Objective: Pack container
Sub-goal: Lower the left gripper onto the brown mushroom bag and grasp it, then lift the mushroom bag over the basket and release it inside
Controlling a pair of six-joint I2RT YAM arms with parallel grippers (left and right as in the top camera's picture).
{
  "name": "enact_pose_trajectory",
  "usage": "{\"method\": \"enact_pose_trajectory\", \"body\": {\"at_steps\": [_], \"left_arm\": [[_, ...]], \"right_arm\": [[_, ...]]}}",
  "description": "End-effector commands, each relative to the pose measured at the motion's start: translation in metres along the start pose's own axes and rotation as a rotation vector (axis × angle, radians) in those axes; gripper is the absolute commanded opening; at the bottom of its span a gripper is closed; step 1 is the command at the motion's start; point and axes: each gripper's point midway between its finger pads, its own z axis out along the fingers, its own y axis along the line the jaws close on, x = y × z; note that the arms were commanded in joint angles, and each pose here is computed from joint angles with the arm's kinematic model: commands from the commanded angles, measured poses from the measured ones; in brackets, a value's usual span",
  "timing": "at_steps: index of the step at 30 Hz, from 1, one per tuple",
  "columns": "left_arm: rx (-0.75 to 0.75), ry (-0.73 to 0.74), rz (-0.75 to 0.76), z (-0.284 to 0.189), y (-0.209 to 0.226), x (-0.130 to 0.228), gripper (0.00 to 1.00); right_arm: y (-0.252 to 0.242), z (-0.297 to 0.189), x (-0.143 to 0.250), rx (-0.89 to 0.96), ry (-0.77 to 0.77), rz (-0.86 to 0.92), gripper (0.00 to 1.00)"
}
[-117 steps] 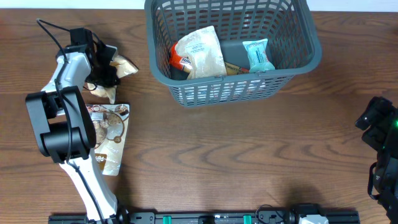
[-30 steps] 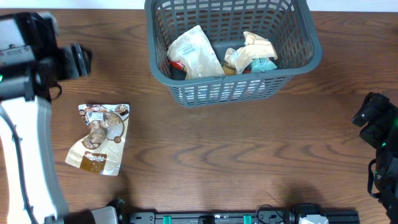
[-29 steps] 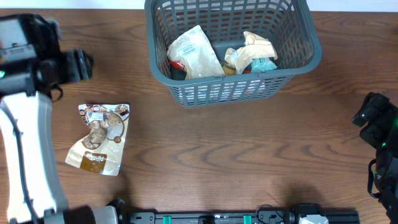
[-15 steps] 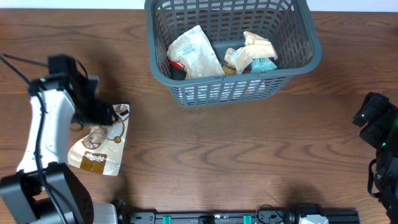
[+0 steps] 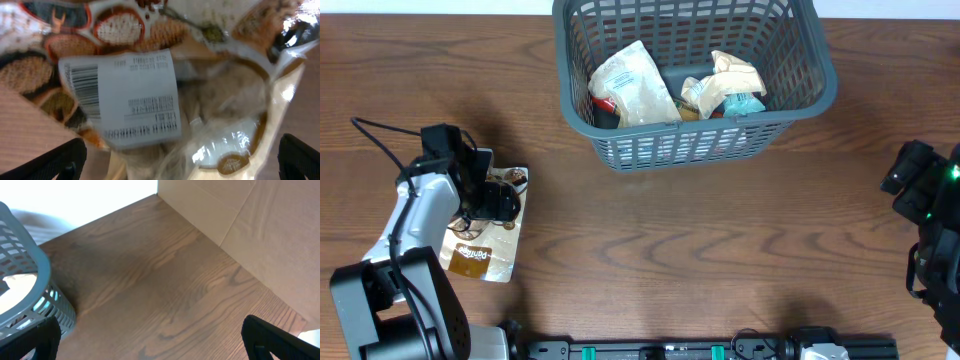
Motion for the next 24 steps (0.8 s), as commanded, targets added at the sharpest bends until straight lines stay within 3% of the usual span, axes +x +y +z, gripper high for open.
{"method": "enact_pose_trajectory", "body": {"at_steps": [1, 6, 8, 16, 17, 24], "left_arm": [[-0.019, -0.001, -0.003, 0.009, 0.006, 0.005, 0.97], [-0.022, 0.0, -0.019, 0.021, 0.011, 0.004, 0.96], [-0.019, 0.012, -0.022, 0.027, 0.012, 0.005, 0.9], [-0.005, 0.053, -0.02, 0.049, 0.009, 0.01, 0.11], [-0.006, 0.05, -0.02, 0.049, 0.01, 0.009, 0.06], [-0.02, -0.033, -0.024, 0.035, 0.017, -0.018, 0.06]], "right_arm": [[-0.003, -0.001, -0.002, 0.015, -0.01, -0.016, 0.99], [-0.005, -0.003, -0.002, 0.011, -0.018, -0.009, 0.99], [-0.005, -0.004, -0.002, 0.01, -0.021, -0.007, 0.99], [-0.007, -0.007, -0.002, 0.006, -0.029, -0.001, 0.99], [-0.008, -0.007, -0.002, 0.006, -0.029, -0.001, 0.99], [-0.007, -0.008, -0.004, 0.003, -0.036, 0.004, 0.99]]}}
